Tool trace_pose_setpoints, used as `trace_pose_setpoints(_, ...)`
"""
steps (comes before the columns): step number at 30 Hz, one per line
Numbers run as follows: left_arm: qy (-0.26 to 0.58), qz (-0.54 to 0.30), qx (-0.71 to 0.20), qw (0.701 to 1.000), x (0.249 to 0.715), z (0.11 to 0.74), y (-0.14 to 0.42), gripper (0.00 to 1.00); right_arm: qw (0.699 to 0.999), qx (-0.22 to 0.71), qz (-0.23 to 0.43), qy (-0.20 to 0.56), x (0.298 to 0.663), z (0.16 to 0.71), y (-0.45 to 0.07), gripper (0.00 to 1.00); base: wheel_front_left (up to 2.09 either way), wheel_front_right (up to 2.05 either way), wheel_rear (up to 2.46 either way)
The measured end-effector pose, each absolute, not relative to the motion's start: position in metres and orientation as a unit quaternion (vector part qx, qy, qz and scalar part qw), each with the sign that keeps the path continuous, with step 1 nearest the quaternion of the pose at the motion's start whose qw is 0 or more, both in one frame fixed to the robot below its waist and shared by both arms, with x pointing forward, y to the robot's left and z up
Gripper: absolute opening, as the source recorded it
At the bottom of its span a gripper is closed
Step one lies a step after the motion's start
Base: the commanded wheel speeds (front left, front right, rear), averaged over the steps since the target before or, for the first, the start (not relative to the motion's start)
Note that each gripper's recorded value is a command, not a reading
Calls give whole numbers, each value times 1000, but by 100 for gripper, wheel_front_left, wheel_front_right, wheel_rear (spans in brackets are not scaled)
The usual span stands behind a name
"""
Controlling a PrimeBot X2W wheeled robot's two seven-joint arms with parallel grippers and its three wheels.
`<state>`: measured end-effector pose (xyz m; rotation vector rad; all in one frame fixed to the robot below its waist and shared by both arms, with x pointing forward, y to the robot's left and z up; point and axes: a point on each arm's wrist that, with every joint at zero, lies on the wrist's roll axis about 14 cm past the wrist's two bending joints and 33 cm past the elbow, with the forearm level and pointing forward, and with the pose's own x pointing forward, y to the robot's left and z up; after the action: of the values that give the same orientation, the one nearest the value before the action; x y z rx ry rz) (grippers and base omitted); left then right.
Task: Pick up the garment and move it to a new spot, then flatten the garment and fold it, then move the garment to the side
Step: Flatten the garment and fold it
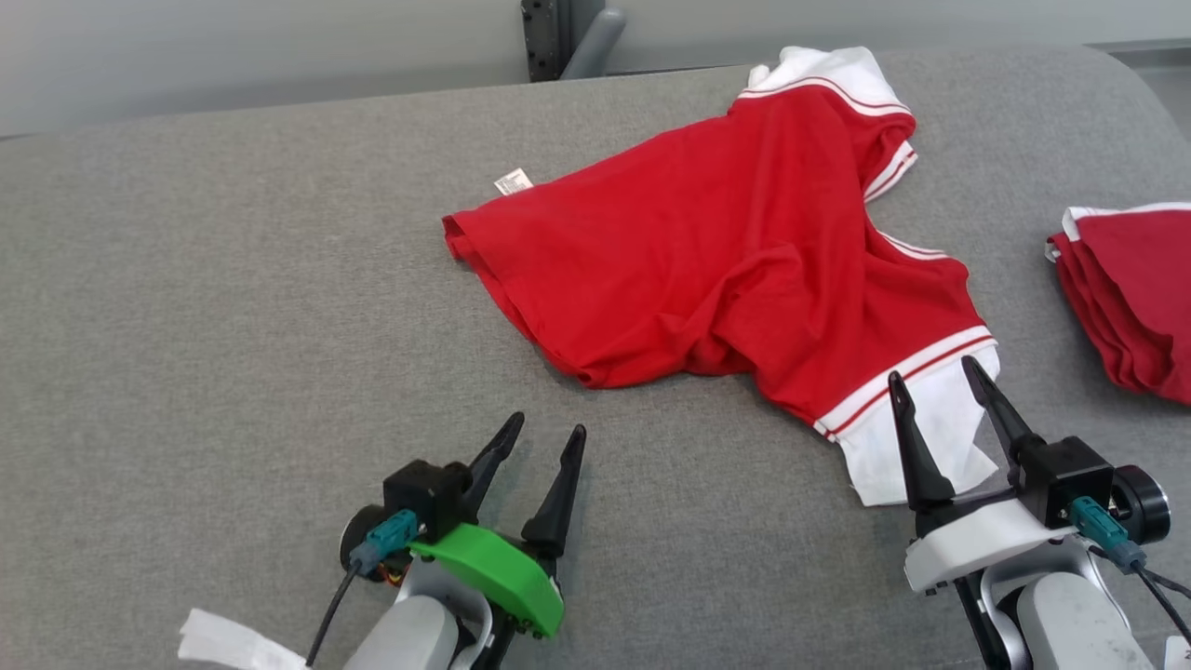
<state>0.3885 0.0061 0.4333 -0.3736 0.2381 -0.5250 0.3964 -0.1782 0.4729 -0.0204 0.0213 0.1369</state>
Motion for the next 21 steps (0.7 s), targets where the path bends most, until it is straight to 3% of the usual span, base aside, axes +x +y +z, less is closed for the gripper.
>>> trace_pose_setpoints(13,175,-287,-192,922,414,394,-26,100,999,-13,16,34,398,457,-211,100,0,0,0)
trace_pose_setpoints(19,164,-285,-200,923,430,397,-29,100,999,-13,4,36,398,456,-216,100,0,0,0)
trace_pose_setpoints(20,161,-286,-201,923,432,398,-30,92,999,-13,2,37,398,455,-218,100,0,0,0)
trace_pose_setpoints(21,158,-287,-199,924,434,398,-31,35,999,-14,0,38,398,455,-219,100,0,0,0)
